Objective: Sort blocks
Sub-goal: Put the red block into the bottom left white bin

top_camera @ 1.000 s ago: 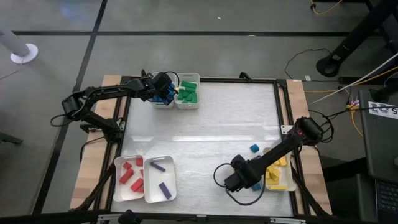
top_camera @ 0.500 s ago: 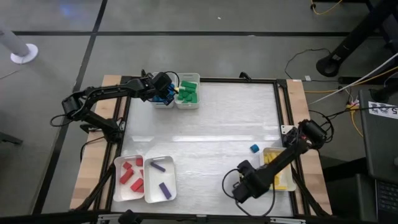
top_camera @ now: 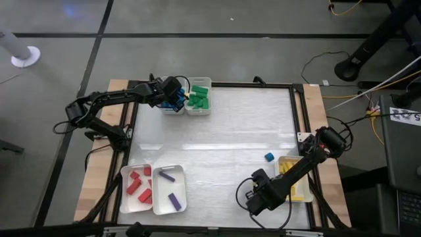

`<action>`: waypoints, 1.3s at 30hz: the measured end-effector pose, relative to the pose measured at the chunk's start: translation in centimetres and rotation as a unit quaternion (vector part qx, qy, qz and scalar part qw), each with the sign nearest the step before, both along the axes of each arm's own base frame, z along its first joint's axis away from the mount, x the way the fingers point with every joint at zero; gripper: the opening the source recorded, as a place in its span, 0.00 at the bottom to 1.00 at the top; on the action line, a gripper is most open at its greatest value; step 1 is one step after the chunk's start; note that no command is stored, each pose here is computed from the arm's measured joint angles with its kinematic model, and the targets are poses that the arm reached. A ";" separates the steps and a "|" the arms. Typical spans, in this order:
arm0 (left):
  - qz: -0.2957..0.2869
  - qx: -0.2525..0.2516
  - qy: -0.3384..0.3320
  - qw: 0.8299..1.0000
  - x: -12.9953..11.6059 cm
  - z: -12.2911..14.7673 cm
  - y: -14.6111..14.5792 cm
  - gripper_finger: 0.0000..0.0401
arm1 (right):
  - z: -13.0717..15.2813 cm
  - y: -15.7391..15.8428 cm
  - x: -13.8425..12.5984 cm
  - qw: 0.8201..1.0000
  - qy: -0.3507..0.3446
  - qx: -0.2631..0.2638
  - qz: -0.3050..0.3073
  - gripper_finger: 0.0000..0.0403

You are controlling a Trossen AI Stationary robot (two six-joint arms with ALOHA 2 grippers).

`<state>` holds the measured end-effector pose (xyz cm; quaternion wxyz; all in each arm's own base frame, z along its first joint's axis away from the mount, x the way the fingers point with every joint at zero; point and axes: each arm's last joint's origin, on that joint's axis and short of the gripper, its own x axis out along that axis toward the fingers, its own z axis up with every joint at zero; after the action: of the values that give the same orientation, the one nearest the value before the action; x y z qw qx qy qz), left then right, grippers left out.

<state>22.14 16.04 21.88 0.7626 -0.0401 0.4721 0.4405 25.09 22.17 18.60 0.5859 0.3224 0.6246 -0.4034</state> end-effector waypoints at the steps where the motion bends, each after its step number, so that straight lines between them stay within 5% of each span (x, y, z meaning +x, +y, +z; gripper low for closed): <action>1: 0.000 0.000 0.000 1.000 0.0 0.0 0.0 0.39 | 0.0 0.0 0.0 1.000 0.000 0.000 -0.001 0.42; 39: 0.000 0.000 0.000 1.000 0.0 0.0 0.0 0.39 | -3.4 -0.3 -1.4 1.000 0.007 0.011 -0.004 0.41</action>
<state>22.14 16.04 21.87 0.7627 -0.0400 0.4718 0.4406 23.70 21.86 15.25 0.5758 0.3286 0.6319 -0.4015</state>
